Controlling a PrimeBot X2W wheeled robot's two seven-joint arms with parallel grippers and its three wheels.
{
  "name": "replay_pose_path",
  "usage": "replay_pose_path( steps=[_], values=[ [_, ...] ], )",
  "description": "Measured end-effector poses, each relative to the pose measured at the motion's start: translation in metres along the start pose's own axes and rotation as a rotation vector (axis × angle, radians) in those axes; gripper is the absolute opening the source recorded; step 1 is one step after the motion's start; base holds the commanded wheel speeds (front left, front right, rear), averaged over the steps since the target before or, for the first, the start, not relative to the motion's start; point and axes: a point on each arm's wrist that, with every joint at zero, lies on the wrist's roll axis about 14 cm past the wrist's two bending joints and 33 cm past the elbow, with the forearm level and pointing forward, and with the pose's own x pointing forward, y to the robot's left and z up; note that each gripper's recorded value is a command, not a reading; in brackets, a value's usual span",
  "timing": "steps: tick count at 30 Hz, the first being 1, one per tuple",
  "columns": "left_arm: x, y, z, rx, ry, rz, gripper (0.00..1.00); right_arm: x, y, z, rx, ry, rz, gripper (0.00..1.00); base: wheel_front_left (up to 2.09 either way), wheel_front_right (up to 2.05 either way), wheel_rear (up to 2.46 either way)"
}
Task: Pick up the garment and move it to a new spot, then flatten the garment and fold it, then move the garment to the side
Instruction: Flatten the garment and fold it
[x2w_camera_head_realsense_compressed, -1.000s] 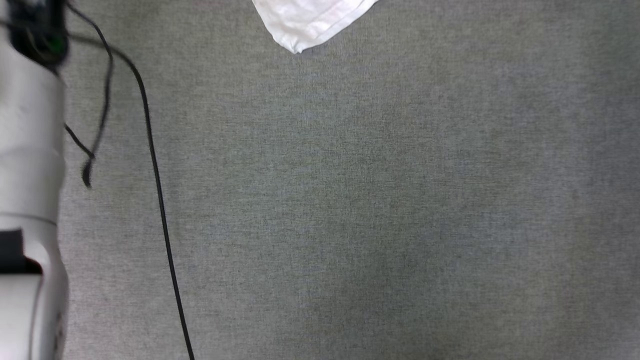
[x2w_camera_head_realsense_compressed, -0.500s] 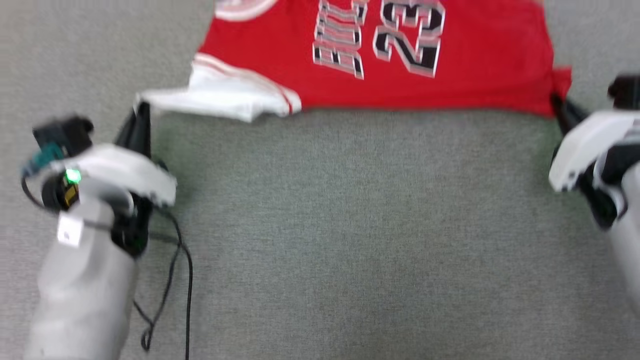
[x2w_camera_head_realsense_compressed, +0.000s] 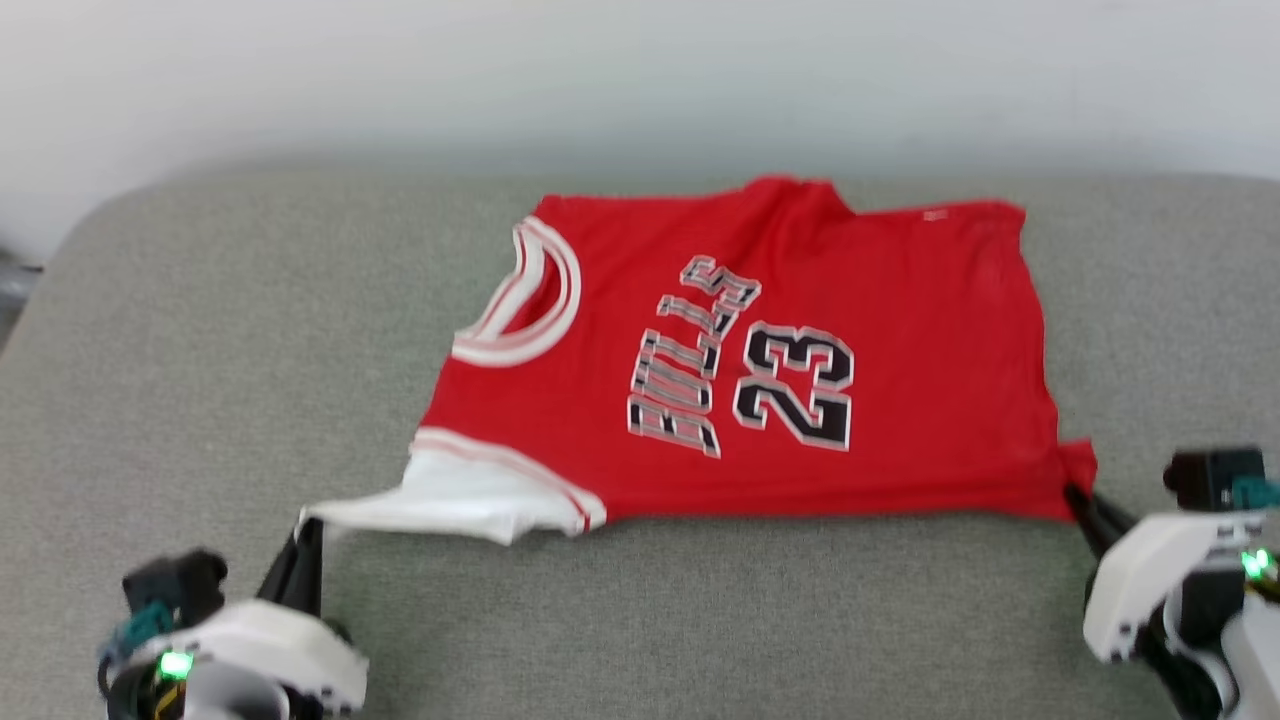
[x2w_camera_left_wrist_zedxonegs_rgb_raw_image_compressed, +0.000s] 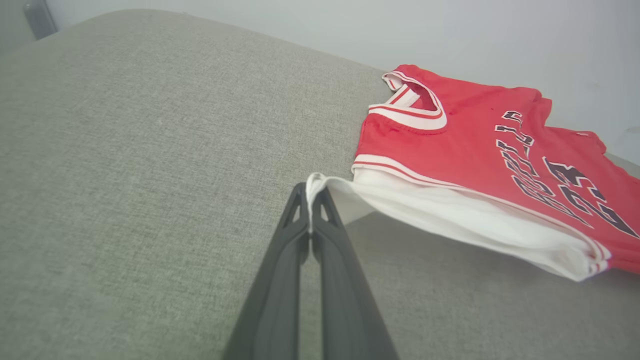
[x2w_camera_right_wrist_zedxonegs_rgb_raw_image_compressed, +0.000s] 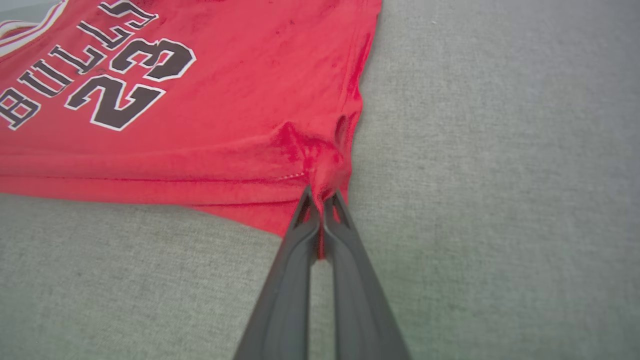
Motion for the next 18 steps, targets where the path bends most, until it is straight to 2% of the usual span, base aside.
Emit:
replay_pose_path(
  steps=[11,18],
  values=[
    [-0.081,0.017,0.000,-0.060,0.012,0.093,0.00,-0.073,0.015,-0.042,0.078,0.036,-0.022,0.00,0.00,0.00,0.00],
    [-0.102,0.020,0.002,-0.067,0.027,0.116,0.00,-0.096,0.019,-0.048,0.115,0.060,-0.052,0.00,0.00,0.00,0.00]
  ],
)
